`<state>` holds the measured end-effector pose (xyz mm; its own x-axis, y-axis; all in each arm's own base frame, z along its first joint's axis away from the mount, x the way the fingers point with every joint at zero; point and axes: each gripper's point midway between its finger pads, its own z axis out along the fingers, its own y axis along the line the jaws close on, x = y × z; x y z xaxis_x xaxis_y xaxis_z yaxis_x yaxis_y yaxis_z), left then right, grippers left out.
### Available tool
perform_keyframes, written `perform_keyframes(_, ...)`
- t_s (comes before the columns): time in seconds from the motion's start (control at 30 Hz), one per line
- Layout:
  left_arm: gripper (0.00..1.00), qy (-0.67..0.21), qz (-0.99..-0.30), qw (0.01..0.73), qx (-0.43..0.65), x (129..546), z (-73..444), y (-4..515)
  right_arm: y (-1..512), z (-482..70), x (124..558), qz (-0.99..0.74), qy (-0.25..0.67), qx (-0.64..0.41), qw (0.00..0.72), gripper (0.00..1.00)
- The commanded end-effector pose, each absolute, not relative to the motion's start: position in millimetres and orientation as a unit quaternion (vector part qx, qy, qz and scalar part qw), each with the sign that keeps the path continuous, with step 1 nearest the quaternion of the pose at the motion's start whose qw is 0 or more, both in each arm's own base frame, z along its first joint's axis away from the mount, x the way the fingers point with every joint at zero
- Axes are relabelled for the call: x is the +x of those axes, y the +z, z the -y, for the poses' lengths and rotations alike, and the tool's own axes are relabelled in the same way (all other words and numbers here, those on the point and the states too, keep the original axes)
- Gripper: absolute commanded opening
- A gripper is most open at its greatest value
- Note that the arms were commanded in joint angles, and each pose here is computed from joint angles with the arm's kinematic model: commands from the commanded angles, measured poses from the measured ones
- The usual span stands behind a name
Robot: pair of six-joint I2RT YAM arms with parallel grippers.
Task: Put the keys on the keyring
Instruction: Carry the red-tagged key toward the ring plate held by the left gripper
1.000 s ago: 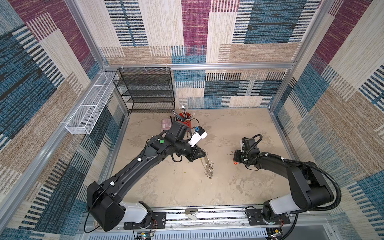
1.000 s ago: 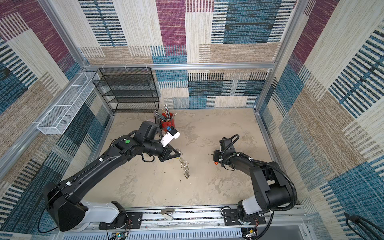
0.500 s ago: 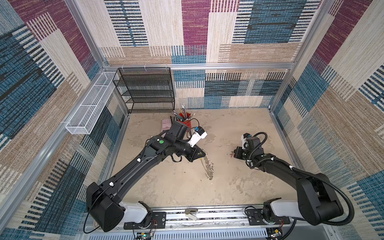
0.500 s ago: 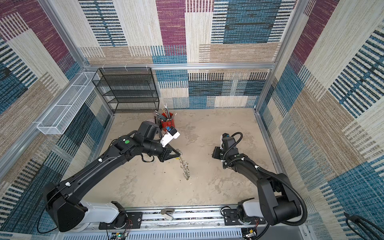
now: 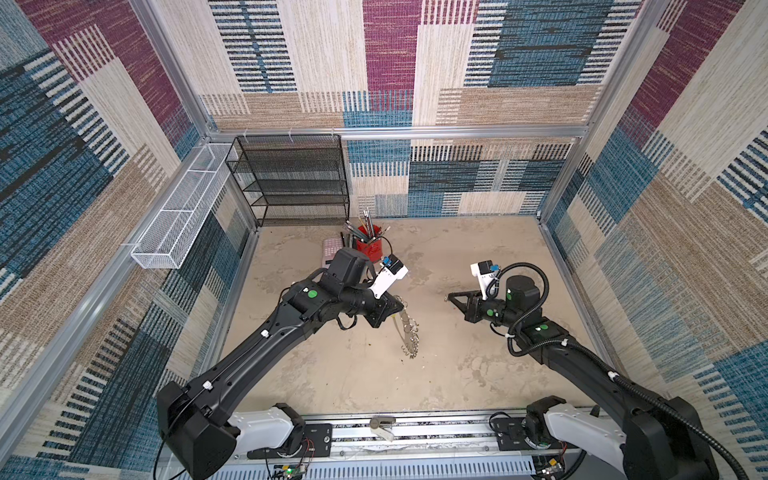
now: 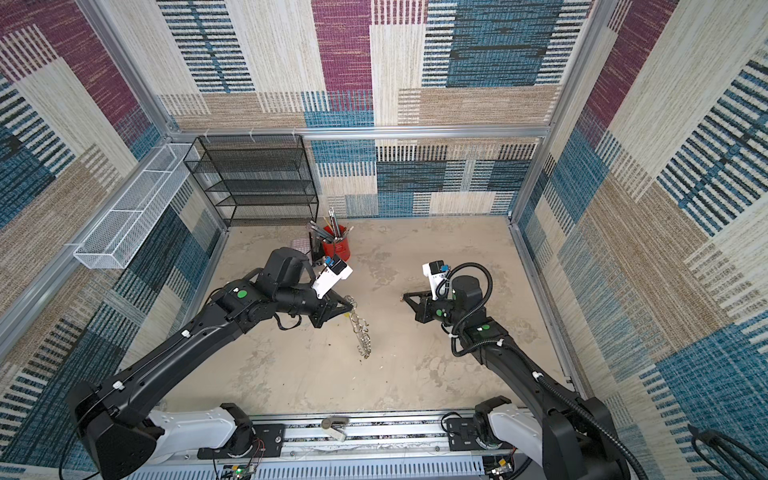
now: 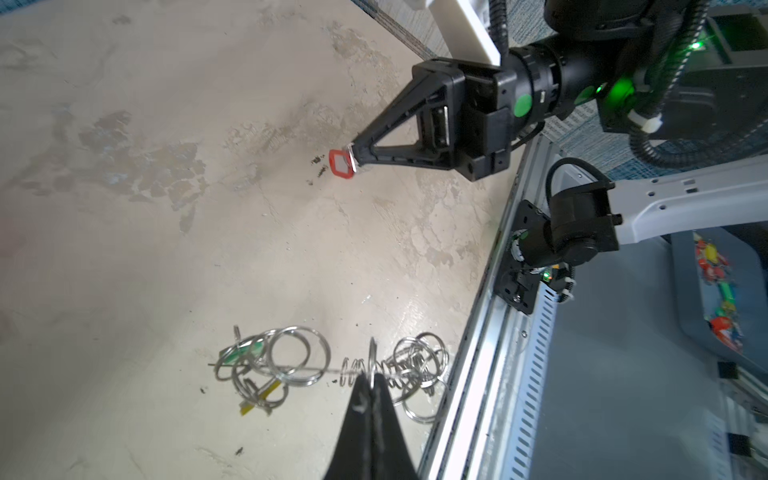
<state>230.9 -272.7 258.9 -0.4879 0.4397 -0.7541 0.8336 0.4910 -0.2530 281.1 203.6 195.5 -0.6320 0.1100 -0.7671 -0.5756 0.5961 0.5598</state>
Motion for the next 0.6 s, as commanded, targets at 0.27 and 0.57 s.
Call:
perform_keyframes(0.27, 0.0, -0.223, -0.702, 0.495, 0.461, 236.4, 261.5, 282.3, 238.0, -247.5, 243.3, -0.716, 0.496, -0.278, 0.405, 0.0)
perform_keyframes(0.57, 0.0, -0.153, -0.679, 0.513, 0.502, 243.1, 271.2, 261.9, 239.4, -268.2, 233.3, -0.693, 0.515, -0.319, 0.39, 0.0)
